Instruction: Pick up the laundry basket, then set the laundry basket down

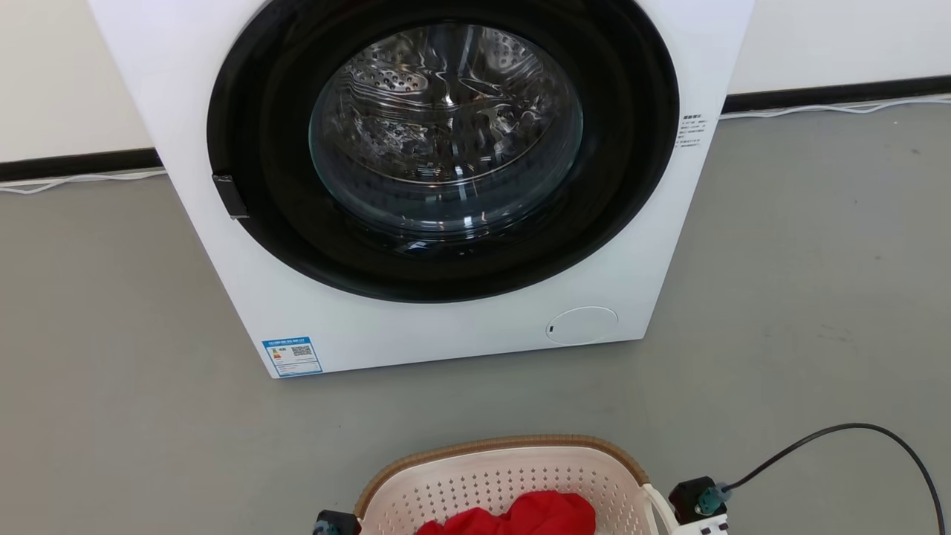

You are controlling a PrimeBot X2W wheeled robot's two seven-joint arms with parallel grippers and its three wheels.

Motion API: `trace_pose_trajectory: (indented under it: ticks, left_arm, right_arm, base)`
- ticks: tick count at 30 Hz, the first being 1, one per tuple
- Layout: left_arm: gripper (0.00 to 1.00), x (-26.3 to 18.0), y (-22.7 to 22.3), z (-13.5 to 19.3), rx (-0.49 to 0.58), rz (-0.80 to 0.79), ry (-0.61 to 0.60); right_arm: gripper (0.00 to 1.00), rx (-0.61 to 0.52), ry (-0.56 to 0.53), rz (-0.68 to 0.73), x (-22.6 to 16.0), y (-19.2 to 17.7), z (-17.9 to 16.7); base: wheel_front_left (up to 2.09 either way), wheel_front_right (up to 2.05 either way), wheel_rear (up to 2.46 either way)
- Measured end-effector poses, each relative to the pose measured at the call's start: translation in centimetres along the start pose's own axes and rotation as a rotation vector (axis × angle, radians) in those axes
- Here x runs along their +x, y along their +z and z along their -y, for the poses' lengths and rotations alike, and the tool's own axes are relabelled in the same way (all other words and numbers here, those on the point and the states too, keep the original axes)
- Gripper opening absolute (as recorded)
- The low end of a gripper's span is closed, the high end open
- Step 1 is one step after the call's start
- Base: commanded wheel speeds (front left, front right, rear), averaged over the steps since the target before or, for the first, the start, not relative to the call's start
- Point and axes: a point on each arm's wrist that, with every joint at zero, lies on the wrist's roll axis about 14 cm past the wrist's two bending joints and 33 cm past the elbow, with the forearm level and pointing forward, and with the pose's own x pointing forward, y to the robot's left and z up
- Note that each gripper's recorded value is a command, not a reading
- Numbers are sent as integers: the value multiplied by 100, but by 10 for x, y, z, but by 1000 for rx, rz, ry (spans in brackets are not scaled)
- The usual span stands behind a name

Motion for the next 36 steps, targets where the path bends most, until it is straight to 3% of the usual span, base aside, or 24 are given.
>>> trace_pose_trajectory:
  ticks: [8,18,29,36]
  left_arm:
    - [0,4,6,-1,5,3,-2]
    - [0,30,46,-14,13,36,7]
    - [0,87,102,-42,-34,118,25]
    - [0,124,120,-56,-67,144,27]
  right_arm:
    - [0,22,0,4,2,0,2]
    - [0,35,-7,66,21,42,14]
    - [0,38,-14,166,73,105,35]
    - [0,25,-28,182,114,125,50]
  base:
    - [0,0,0]
    - [0,0,0]
    - [0,0,0]
    - [0,0,0]
